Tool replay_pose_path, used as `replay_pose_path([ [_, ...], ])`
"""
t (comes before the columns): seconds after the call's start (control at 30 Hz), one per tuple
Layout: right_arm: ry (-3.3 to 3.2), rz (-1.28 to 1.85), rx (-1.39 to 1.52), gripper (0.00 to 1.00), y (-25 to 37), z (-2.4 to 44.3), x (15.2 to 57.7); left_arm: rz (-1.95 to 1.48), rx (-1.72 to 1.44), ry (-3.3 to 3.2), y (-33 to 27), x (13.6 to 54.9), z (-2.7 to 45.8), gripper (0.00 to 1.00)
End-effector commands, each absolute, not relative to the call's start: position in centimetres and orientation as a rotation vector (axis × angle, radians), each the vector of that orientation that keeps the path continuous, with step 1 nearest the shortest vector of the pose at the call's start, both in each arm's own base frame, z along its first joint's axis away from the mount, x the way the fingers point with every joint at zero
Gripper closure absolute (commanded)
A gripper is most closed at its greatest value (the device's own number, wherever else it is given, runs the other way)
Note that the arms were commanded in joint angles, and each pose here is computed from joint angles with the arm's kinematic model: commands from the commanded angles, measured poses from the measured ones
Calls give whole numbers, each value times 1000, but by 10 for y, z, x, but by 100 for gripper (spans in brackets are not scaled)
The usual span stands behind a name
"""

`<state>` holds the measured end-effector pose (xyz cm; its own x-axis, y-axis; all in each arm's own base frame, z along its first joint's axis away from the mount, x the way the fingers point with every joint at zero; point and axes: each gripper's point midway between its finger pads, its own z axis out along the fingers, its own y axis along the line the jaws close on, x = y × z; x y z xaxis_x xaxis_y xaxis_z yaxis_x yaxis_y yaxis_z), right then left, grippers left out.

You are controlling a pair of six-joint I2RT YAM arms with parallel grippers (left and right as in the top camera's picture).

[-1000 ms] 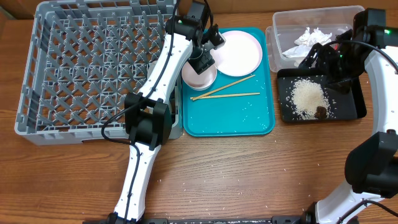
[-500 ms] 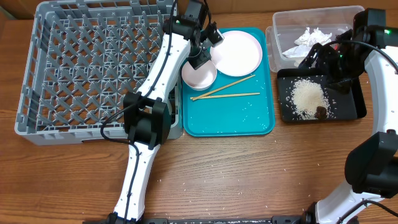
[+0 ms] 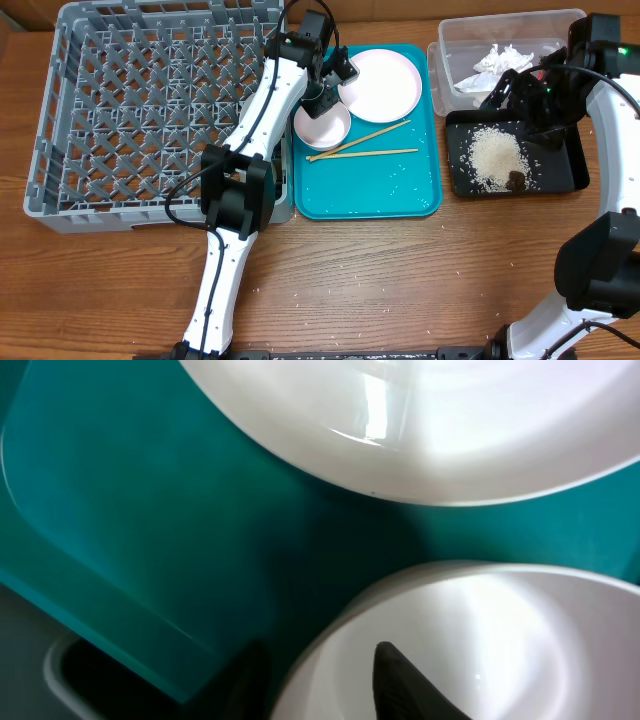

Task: Sort waste into correct bins and load items into the dishwasher
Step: 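Grasp the small pink bowl rim and lift it toward the rack, then lower the pink bowl into the back of the rack, release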

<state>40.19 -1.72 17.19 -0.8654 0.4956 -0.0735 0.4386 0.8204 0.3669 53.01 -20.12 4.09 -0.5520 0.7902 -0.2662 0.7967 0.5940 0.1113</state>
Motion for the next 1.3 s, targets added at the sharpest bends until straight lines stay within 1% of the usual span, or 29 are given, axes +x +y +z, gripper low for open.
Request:
replay_pose_path([
  [0.0, 2783, 515, 707, 0, -18, 192, 405, -62, 1324, 2552, -201, 527, 25, 79],
  [0.03, 2783, 515, 707, 0, -18, 192, 405, -62, 1324, 2552, -201, 527, 25, 82],
  [0.07, 2783, 515, 707, 0, -18, 192, 405, -61, 1324, 2553, -201, 527, 25, 91],
  [0.1, 2783, 515, 707, 0, -18, 192, 405, -40, 1323, 2556, -199, 528, 25, 96],
  [0.23, 2783, 515, 707, 0, -18, 192, 405, 20, 1270, 2577, -191, 531, 35, 96],
  [0.37, 2783, 515, 707, 0, -18, 192, 405, 26, 1205, 2534, -193, 535, 75, 96],
  [0.5, 2783, 515, 707, 0, -18, 192, 405, 34, 1064, 2417, -194, 544, 156, 96],
  [0.57, 2783, 515, 707, 0, -18, 192, 405, 106, 892, 2358, -183, 551, 206, 96],
  [0.63, 2783, 515, 707, 0, -18, 192, 405, 243, 705, 2327, -160, 560, 237, 96],
  [0.73, 2782, 515, 708, 0, -18, 192, 405, 552, 369, 2264, -109, 571, 272, 96],
  [0.83, 2783, 515, 707, 0, -18, 192, 405, 910, 64, 2154, -57, 567, 297, 96],
  [0.9, 2782, 515, 708, 0, -18, 192, 405, 1109, -51, 2084, -34, 561, 303, 96],
  [1.03, 2782, 515, 708, 0, -18, 192, 405, 1313, -103, 2044, -17, 561, 288, 96],
  [1.2, 2783, 515, 707, 0, -18, 192, 405, 1387, -58, 2088, -12, 573, 245, 96],
  [1.27, 2783, 515, 707, 0, -18, 192, 405, 1397, -45, 2097, -13, 574, 237, 96],
])
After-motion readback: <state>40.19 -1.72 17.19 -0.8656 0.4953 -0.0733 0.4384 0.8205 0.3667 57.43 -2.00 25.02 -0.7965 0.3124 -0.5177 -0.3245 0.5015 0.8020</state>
